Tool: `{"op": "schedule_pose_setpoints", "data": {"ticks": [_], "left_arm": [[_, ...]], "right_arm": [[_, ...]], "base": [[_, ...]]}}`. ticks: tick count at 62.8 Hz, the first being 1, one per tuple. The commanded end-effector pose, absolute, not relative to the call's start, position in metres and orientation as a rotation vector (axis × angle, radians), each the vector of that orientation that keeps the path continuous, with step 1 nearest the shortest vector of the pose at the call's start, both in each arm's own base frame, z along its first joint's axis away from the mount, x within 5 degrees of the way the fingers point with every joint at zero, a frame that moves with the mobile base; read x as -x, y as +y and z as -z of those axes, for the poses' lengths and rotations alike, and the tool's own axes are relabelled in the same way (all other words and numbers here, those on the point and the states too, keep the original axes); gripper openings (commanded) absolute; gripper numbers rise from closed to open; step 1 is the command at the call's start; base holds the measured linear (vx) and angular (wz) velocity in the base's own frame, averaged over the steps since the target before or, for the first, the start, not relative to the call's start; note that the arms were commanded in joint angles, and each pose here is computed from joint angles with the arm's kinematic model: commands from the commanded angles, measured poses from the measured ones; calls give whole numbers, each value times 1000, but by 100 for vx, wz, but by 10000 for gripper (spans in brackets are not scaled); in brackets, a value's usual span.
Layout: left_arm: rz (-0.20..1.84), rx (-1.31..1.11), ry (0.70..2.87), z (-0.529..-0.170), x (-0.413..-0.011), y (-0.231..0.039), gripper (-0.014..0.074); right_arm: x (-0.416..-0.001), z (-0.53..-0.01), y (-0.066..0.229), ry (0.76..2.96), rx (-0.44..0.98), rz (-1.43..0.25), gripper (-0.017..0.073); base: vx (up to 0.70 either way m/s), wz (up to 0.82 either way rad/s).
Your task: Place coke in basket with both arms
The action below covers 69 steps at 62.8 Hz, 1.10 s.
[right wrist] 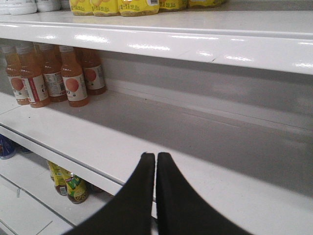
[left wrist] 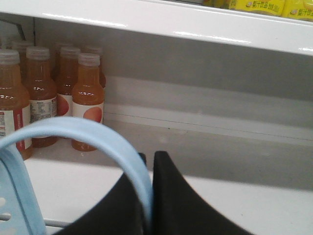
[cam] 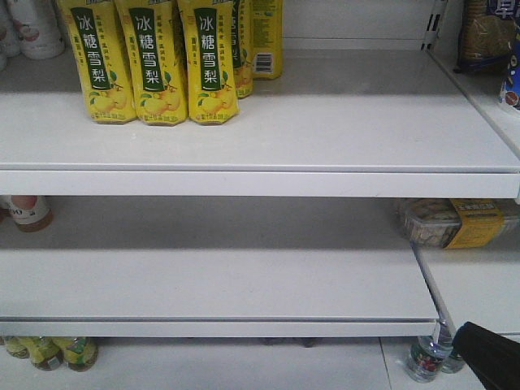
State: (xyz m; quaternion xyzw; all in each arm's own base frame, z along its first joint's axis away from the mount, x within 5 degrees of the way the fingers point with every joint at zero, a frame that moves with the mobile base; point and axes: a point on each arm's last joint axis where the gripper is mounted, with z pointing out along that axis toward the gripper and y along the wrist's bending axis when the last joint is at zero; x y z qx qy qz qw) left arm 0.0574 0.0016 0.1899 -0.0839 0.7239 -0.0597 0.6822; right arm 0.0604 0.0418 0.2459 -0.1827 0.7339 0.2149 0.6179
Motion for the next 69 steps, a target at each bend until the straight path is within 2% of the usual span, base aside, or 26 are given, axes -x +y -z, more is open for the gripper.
{"op": "schedule_pose_setpoints", "data": {"ticks": [1, 17, 29, 35, 42, 56, 65, 69], "left_arm": [[76, 107, 1419, -216, -54, 1, -6], [76, 107, 1419, -216, -54, 1, -6], [76, 107, 1419, -216, -54, 1, -6], [76, 107, 1419, -216, -54, 1, -6], [76, 107, 1419, -216, -54, 1, -6], [75, 106, 1419, -216, -54, 1, -6], [75, 106, 1419, -216, -54, 1, -6], [74, 105, 1419, -216, -54, 1, -6]], "right_arm": [[-63, -260, 40, 1618, 379, -477, -5], [-63, -260, 40, 1617, 382, -474, -5], [-65, -256, 36, 1618, 416, -371, -5], [-69, -243, 31, 1642, 337, -316, -5], [-70, -222, 21, 1660, 141, -307, -5], [-62, -196, 6, 1609, -119, -250, -5], [-56, -199, 0, 1527, -146, -144, -5], [-56, -201, -1, 1508, -117, -103, -5]], "base": [[0, 0], [0, 0], [0, 0], [0, 0], [0, 0], [0, 0], [0, 0], [0, 0]]}}
